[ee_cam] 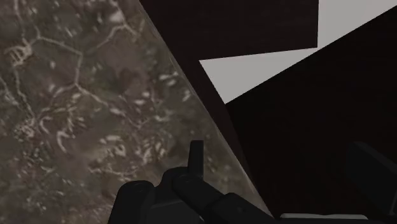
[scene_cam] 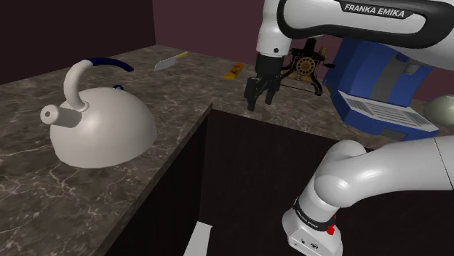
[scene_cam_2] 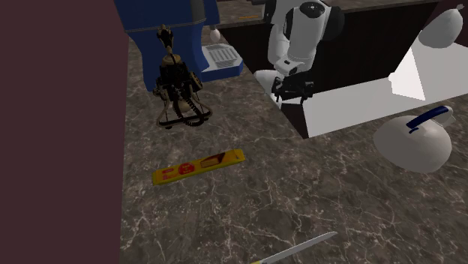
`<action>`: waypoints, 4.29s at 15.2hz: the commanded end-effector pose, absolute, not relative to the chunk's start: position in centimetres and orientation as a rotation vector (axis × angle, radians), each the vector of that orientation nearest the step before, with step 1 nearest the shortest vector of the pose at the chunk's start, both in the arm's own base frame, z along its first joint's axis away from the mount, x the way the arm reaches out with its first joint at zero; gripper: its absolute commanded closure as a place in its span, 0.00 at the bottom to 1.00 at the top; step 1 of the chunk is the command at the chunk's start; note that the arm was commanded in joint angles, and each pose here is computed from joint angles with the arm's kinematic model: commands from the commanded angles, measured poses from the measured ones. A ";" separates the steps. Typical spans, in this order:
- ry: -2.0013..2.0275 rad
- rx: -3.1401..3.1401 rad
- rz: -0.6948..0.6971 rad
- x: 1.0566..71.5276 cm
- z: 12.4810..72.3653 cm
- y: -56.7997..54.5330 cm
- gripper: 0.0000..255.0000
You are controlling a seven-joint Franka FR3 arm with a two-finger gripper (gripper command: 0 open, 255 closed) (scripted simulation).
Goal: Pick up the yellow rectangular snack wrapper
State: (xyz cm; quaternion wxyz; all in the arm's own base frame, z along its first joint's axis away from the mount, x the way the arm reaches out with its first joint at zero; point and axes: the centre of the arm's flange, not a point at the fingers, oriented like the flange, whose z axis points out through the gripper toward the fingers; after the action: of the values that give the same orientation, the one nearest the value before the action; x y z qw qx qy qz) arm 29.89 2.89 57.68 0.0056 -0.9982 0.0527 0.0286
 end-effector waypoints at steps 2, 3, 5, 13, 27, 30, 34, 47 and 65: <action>0.207 -3.121 0.086 31.1 57.7 2.5 0.00; 0.249 -3.117 0.082 32.3 57.7 2.1 0.00; 0.334 -3.106 0.074 34.7 57.7 1.1 0.00; 0.666 -3.042 0.042 43.7 57.9 -4.0 0.00; 1.221 -2.846 -0.013 55.9 58.6 -17.1 0.00; 1.334 -2.791 -0.025 57.8 58.8 -20.4 0.00; 1.481 -2.710 -0.041 60.0 59.0 -25.1 0.00; 1.541 -2.674 -0.047 60.8 55.1 -27.1 1.00; 1.541 -2.674 -0.047 60.7 60.4 -27.1 1.00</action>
State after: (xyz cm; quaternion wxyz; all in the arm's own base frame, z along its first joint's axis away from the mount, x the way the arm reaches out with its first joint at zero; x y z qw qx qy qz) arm 60.76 -27.11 59.97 0.0275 -0.8660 0.4990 -0.0155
